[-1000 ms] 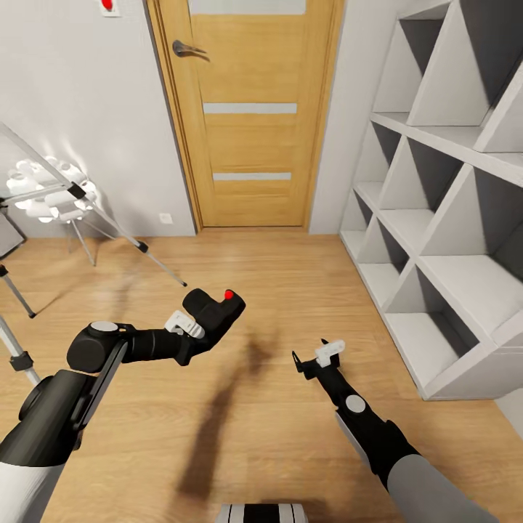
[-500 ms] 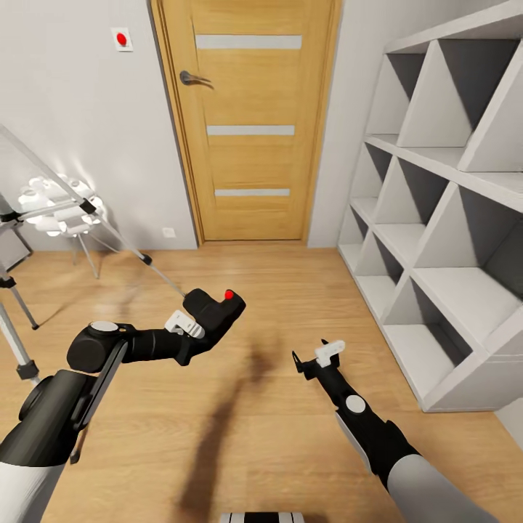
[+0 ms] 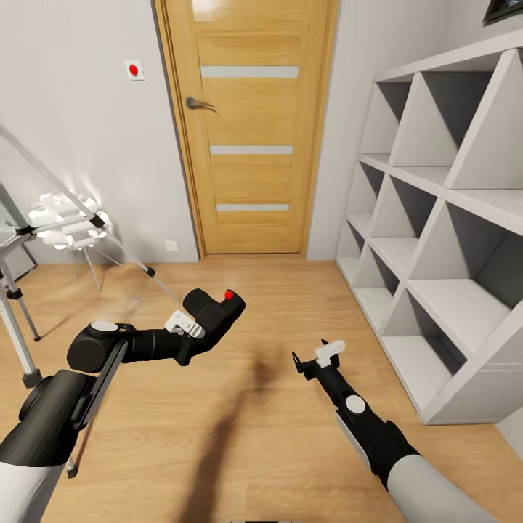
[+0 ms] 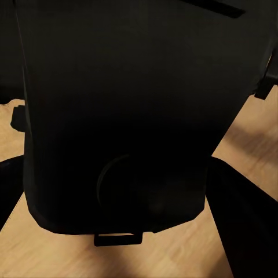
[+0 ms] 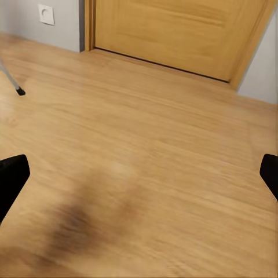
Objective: Attach the digital camera to the camera tripod in the bedroom.
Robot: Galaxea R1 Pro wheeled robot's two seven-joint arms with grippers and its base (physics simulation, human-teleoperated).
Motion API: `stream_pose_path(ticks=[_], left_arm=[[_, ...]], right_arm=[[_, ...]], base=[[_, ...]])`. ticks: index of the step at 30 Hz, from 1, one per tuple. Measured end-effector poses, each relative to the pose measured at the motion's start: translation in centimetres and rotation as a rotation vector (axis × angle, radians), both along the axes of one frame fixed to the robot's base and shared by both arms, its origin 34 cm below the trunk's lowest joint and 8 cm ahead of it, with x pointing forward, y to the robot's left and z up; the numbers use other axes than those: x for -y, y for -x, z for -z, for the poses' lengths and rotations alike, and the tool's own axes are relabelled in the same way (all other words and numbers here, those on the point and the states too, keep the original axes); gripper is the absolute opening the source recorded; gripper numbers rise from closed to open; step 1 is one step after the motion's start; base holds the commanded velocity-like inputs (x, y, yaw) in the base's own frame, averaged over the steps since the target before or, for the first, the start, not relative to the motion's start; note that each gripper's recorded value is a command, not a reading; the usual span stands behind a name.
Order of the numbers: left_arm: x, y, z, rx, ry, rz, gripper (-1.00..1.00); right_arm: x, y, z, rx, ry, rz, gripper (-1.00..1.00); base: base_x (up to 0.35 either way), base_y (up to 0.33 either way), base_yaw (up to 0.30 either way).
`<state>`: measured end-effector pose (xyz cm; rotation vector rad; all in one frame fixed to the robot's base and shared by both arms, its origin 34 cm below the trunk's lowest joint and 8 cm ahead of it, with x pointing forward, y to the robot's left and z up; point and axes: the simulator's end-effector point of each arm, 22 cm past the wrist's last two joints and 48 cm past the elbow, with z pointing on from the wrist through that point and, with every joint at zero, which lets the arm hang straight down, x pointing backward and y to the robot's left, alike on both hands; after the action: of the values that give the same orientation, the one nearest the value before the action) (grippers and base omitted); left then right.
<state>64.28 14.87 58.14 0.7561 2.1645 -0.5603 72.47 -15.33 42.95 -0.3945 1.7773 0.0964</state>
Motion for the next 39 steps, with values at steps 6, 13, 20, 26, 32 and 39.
stream_pose_path(ticks=[6, 13, 20, 26, 32, 39], left_arm=[[0.0, 0.2, -1.4, 0.024, 0.000, 0.000, -1.00], [0.0, 0.5, -3.1, 0.053, 0.000, 0.000, -1.00], [0.0, 0.8, -4.8, 0.082, 0.000, 0.000, -1.00], [0.0, 1.1, -6.2, 0.106, 0.000, 0.000, -1.00], [0.0, 1.5, -7.6, 0.131, 0.000, 0.000, -1.00], [0.0, 2.0, -9.2, 0.159, 0.000, 0.000, -1.00]], right_arm=[[0.0, -0.2, -1.6, 0.023, 0.001, 0.001, 1.00], [0.1, -0.3, -3.5, 0.051, 0.001, 0.001, 1.00], [0.0, -0.4, -5.4, 0.080, 0.001, 0.001, 1.00], [0.0, -0.4, -7.0, 0.104, 0.001, 0.000, 1.00], [0.0, -0.4, -8.7, 0.129, 0.001, 0.000, 1.00], [0.0, -0.3, -10.6, 0.157, 0.001, 0.001, 1.00]], base=[[0.000, 0.000, 0.000], [0.000, 0.000, 0.000], [0.000, 0.000, 0.000], [0.000, 0.000, 0.000], [0.000, 0.000, 0.000], [0.000, 0.000, 0.000]])
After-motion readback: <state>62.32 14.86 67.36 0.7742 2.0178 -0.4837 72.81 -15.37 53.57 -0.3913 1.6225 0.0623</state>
